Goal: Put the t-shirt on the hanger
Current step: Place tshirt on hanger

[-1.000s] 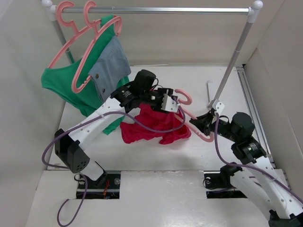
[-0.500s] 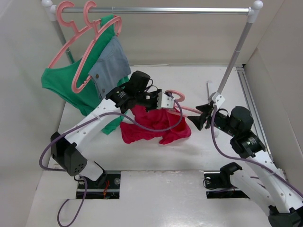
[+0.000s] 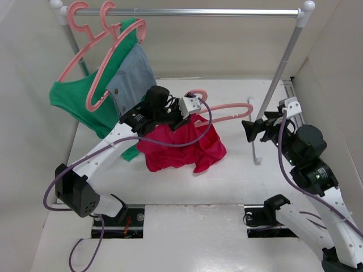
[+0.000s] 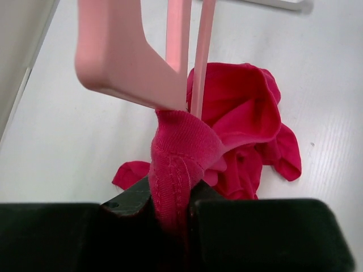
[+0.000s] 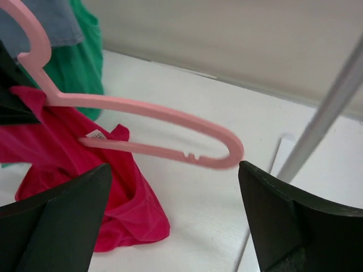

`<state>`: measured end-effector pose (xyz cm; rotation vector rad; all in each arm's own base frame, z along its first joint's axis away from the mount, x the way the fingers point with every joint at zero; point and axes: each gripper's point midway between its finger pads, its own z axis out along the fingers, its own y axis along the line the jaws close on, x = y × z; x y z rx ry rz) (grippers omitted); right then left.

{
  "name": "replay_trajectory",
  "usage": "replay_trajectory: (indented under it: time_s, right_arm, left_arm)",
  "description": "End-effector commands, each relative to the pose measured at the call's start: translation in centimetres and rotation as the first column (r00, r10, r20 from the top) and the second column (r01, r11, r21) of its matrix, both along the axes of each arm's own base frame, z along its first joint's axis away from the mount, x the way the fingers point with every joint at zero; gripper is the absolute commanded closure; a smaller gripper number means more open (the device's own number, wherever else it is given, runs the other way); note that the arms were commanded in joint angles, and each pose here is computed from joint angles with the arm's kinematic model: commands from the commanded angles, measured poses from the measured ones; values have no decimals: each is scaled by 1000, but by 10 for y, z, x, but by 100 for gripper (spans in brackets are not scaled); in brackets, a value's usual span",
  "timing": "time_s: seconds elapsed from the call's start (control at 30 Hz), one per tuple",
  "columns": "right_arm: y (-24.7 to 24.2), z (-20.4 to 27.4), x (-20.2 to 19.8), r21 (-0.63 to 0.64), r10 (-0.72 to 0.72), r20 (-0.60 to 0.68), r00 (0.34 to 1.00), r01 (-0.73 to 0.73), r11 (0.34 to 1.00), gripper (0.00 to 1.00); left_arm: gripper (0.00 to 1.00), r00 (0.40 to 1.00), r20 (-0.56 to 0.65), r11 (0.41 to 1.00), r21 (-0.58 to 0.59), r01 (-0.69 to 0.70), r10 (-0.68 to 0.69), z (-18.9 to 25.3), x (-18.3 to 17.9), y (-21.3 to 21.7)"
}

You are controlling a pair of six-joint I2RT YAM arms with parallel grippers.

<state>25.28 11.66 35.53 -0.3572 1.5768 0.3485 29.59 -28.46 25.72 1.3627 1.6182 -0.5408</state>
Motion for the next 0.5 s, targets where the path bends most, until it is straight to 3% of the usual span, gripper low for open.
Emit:
replay_trajectory:
  time_s: [0.0,0.13,0.2,0.47]
  right_arm:
    - [-19,-38,-1,49,-140,-167,976,150,987,5]
    - [34,-105,-2,188,63,-332,941,1,982,18]
    - [44,-122,5,211,77,-358,930,0,977,18]
    - [88,-149,60,97,76,-434,898,-37,995,14]
  left_arm:
    - [100,990,20,984,-111,-139,142,31,14,5]
    - [100,983,-35,973,-138,-184,181,28,12,5]
    - [100,982,-43,972,-141,-188,184,28,12,5]
    - [100,983,-59,971,-159,-181,173,29,5,5]
